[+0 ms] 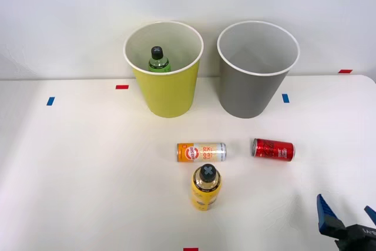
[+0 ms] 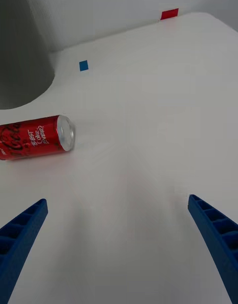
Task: Put cans in the gray bin, plastic bottles in the light green bin
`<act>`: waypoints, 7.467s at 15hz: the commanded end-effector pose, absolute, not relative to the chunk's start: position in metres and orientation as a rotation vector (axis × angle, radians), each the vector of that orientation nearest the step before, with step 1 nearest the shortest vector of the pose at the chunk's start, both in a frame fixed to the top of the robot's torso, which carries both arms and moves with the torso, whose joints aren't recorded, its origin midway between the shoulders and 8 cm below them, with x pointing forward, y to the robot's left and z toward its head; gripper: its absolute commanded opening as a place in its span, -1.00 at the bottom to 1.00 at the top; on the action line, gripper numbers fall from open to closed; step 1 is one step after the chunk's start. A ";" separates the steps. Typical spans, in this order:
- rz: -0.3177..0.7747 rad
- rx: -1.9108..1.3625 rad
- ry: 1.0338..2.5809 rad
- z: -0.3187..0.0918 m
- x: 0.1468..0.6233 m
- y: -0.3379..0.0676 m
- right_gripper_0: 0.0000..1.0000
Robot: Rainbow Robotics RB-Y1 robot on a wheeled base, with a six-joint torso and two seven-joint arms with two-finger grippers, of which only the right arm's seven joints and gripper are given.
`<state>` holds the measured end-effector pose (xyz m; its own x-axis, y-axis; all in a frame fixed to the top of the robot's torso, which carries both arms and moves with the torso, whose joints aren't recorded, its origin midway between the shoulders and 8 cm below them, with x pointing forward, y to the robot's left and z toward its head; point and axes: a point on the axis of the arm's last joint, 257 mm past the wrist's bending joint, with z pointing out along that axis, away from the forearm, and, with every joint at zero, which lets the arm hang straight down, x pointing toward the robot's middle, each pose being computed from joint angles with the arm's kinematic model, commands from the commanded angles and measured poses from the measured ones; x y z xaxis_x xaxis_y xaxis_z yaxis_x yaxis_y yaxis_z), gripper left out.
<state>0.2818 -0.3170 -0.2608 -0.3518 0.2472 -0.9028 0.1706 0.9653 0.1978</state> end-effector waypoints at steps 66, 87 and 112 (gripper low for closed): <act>0.516 2.067 1.943 -0.297 0.451 -0.223 1.00; 0.406 1.761 2.092 -0.303 0.443 -0.228 -1.00; -0.077 0.290 2.003 -0.181 0.355 -0.290 -1.00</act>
<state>0.3559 -0.2913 -0.1836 -0.4247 0.1872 -0.8857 0.2637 0.9615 0.0768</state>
